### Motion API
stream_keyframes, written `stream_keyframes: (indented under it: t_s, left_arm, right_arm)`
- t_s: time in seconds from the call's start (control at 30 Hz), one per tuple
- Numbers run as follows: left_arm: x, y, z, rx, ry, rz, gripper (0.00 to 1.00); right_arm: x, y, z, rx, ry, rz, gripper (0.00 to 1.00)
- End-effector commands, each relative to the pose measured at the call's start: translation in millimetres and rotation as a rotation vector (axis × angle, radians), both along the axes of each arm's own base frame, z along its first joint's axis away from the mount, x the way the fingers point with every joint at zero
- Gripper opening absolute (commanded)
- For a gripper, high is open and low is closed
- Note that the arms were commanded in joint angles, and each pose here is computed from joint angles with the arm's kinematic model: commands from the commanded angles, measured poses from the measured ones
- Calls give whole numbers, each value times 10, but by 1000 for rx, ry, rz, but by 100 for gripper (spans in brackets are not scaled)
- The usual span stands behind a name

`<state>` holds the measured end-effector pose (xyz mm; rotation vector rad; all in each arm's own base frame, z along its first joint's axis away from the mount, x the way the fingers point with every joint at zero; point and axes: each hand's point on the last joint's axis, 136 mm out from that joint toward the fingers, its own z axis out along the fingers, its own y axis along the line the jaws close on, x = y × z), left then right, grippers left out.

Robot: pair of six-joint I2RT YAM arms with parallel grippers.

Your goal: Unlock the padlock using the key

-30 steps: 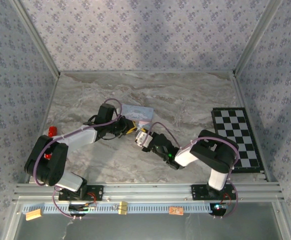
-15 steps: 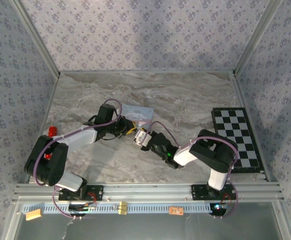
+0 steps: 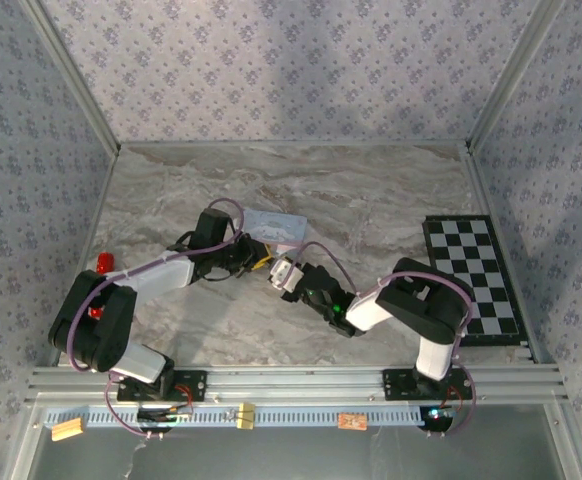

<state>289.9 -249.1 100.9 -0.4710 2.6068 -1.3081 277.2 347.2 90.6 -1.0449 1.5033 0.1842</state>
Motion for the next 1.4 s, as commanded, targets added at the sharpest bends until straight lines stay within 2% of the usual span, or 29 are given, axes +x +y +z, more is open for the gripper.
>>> stream_keyframes:
  t_s: [0.0,0.47,0.63,0.87,1.37]
  left_arm:
    - [-1,-55,205,-46,-54,-28,0]
    - [-14,-48,157,-36,-47,-32,0]
    - [-18,-57,76,-18,-47,-47,0]
    - [-29,-96,-50,-8,-30,-62,0]
    - [-33,-130,-192,7,-13,-78,0]
  right_arm:
    - [76,-33,12,21,-4,-45,26]
    - [63,22,71,47,19,-26,17]
    - [103,49,127,73,49,-67,15]
    - [197,26,108,148,137,-142,11]
    - [192,55,113,316,347,-114,7]
